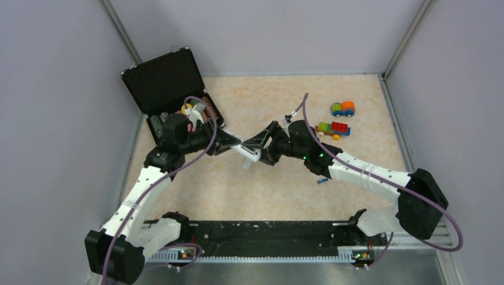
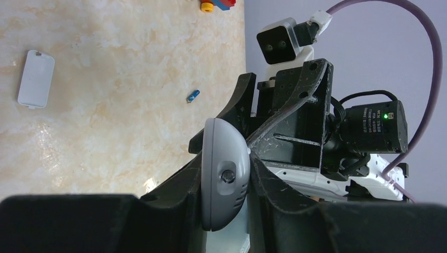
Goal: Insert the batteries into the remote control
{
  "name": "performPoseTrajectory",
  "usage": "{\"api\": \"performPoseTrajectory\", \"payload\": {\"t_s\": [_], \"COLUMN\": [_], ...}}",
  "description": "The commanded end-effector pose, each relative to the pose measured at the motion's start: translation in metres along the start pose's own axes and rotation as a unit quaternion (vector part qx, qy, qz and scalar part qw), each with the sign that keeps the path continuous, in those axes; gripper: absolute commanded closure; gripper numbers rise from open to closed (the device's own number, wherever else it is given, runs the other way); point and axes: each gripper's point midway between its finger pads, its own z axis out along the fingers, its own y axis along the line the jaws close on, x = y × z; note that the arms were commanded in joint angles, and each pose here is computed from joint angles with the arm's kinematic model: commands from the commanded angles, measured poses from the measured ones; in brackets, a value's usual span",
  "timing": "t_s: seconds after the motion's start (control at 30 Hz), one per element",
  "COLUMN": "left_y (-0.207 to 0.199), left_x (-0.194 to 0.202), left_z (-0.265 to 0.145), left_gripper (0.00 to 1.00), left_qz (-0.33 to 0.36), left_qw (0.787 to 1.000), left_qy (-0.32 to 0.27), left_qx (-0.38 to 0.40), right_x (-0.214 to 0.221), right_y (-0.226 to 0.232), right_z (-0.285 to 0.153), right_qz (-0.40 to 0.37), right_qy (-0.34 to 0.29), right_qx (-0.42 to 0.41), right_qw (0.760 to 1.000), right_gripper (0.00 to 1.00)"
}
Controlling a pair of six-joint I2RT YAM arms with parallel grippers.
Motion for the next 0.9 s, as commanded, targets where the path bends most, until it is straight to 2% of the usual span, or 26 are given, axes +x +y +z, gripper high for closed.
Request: {"api": "performPoseTrajectory", "payload": {"t_s": [0.0, 0.17, 0.37, 0.5, 0.63, 0.87], "left_y": [-0.018, -0.020, -0.032, -0.042, -0.048, -0.043], "left_x": [-0.007, -0.008, -0.006, -0.004, -0.003, -0.003], "left_z": [-0.003, -0.004, -0.006, -0.008, -0.010, -0.010], "left_gripper": [1.00, 1.00, 1.00, 1.00, 1.00, 1.00], "left_qz": [0.030, 0.027, 0.012, -0.002, -0.008, -0.004], "left_qw": [0.999, 0.999, 0.999, 0.998, 0.997, 0.998], "left_qy": [-0.011, -0.013, -0.003, 0.007, 0.012, 0.009], "left_qx": [0.022, 0.023, 0.042, 0.062, 0.073, 0.065], "right_x": [-0.001, -0.003, -0.006, -0.006, -0.008, -0.008], "right_y": [0.020, 0.020, 0.022, 0.022, 0.020, 0.034], "right_z": [-0.003, -0.006, -0.008, -0.009, -0.010, -0.020], "right_qz": [-0.008, -0.010, -0.021, -0.027, -0.028, -0.016], "right_qy": [0.003, -0.005, -0.012, -0.014, -0.019, -0.015], "right_qx": [-0.034, -0.039, -0.052, -0.062, -0.062, -0.102], "right_qw": [0.999, 0.999, 0.998, 0.998, 0.997, 0.995], "right_gripper": [0.41, 0.45, 0.56, 0.56, 0.51, 0.28]}}
